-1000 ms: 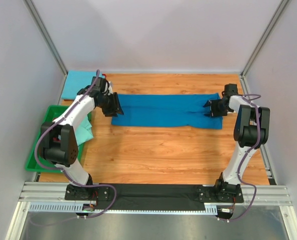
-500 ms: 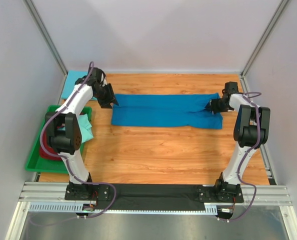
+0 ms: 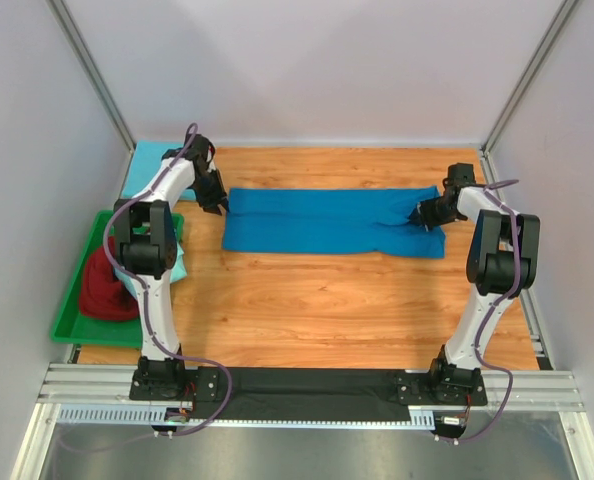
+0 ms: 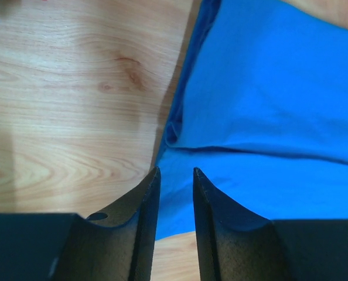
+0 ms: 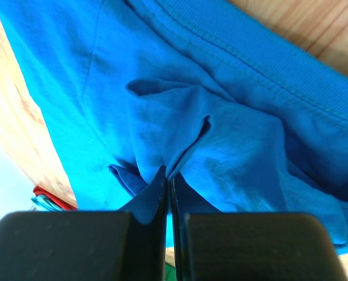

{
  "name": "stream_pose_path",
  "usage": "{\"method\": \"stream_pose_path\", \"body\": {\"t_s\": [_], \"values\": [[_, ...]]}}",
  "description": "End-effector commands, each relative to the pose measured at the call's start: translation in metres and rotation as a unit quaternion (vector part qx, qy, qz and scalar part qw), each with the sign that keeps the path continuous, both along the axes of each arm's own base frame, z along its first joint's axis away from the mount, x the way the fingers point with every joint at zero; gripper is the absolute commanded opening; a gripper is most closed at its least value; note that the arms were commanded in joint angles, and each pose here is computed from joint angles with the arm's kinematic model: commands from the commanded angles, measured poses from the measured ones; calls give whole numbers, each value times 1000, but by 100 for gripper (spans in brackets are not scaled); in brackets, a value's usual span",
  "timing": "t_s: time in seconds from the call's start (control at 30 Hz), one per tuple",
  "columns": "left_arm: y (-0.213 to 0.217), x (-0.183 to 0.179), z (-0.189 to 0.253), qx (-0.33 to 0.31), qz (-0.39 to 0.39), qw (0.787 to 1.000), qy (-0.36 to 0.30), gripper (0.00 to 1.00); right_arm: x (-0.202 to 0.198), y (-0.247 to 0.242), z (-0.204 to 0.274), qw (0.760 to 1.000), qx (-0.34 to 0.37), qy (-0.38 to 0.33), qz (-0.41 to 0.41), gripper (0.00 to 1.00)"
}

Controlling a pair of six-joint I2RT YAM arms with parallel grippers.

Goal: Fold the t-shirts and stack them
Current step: Fold the tshirt

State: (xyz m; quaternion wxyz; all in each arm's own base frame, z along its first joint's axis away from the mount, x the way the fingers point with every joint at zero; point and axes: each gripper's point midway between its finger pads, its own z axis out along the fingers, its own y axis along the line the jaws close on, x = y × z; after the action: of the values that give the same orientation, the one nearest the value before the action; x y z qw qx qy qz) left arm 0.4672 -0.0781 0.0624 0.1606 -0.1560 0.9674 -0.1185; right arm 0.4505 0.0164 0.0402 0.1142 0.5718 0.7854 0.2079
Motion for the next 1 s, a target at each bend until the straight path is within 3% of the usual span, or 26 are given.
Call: {"method": "stream_pose_path", "body": {"t_s": [0.0,0.47,0.97], "values": [[3,8,4,15,-17,1000,-14,34,7,3,30,999,-6,-37,24,0],[-6,5,-19,-4,-21,1000,8,40,6,4,26,999,-3,-34,25,0],[-9,5,-33,-11,-23,999,23,32,5,5,24,999,1,-29,20,0]]}}
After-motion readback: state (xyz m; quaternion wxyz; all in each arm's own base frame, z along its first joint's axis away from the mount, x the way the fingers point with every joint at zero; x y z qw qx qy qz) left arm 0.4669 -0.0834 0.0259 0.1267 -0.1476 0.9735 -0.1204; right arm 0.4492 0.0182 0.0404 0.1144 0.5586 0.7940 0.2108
